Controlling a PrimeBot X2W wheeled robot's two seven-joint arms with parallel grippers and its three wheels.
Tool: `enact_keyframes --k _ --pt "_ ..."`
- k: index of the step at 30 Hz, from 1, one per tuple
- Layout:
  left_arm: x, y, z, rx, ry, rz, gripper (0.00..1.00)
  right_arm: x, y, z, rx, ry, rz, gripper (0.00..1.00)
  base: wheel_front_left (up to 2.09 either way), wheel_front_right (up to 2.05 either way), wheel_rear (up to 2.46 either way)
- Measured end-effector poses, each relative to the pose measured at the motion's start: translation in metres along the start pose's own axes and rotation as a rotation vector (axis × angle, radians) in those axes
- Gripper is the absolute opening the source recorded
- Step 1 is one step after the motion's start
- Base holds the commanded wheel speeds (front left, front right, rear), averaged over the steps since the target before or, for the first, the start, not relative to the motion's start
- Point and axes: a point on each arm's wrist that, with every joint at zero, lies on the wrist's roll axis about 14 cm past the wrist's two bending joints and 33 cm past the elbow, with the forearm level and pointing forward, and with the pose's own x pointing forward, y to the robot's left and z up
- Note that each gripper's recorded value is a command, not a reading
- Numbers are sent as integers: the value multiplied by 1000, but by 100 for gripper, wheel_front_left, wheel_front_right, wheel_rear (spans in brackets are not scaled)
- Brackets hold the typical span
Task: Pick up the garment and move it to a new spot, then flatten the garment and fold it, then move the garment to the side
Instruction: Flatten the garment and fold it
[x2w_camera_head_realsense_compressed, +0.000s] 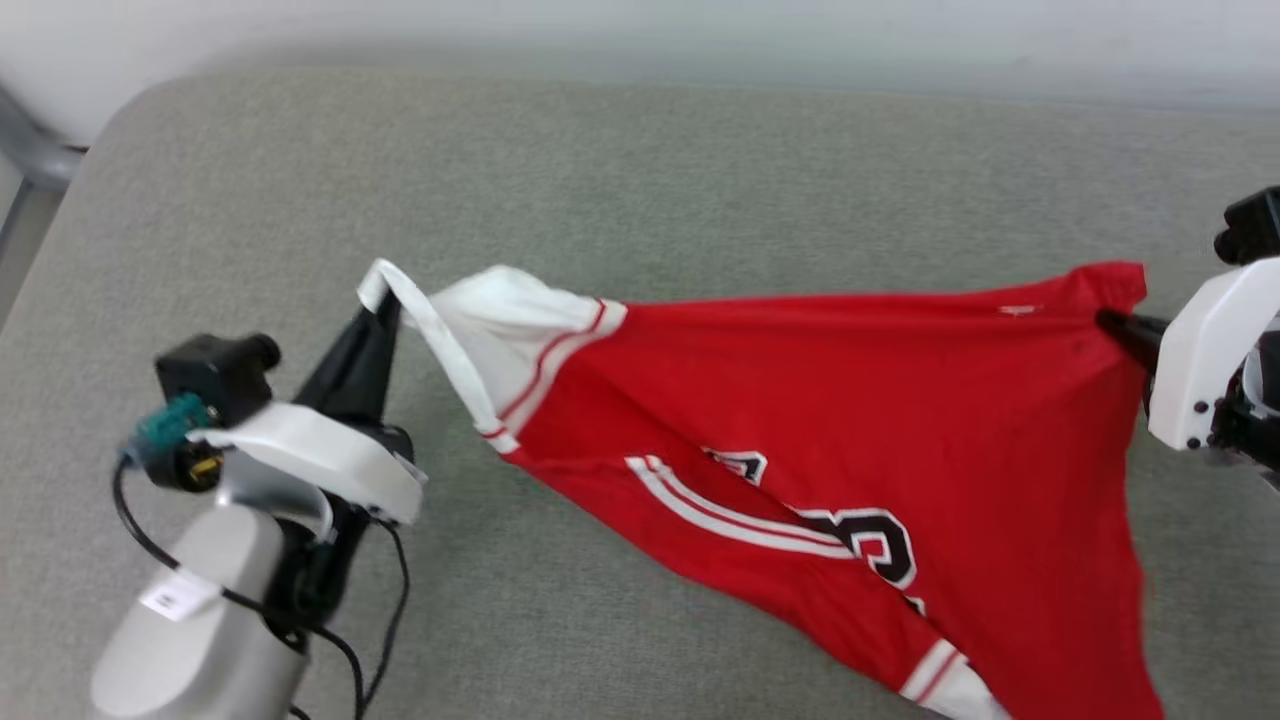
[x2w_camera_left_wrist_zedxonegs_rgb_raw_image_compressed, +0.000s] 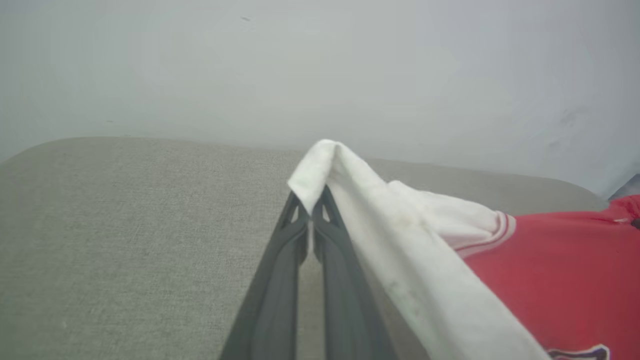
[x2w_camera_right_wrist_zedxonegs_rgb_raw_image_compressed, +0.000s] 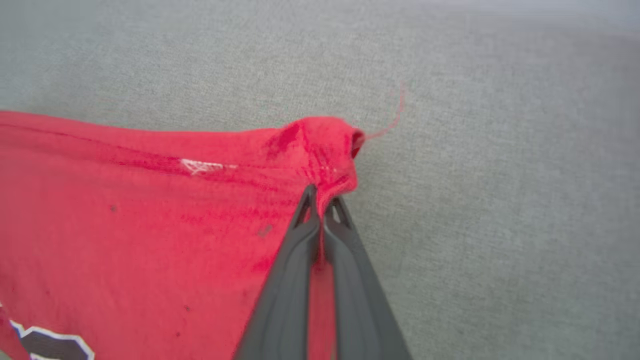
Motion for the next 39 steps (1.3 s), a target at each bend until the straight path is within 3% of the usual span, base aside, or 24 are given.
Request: enact_keyframes --k 12,27,34,39 --pt "74 -20 95 99 -135 -90 0 -58 -34 89 -45 -332 -171 0 0 0 0" --pt "164 -16 238 299 -417 -52 0 -103 -45 263 -172 -805 -278 0 0 0 0" --pt "200 -9 268 344 -483 -25 0 -93 -49 313 -215 -927 -302 0 0 0 0" --pt "230 3 250 357 -467 -13 0 -50 -55 319 -218 -919 -296 0 0 0 0"
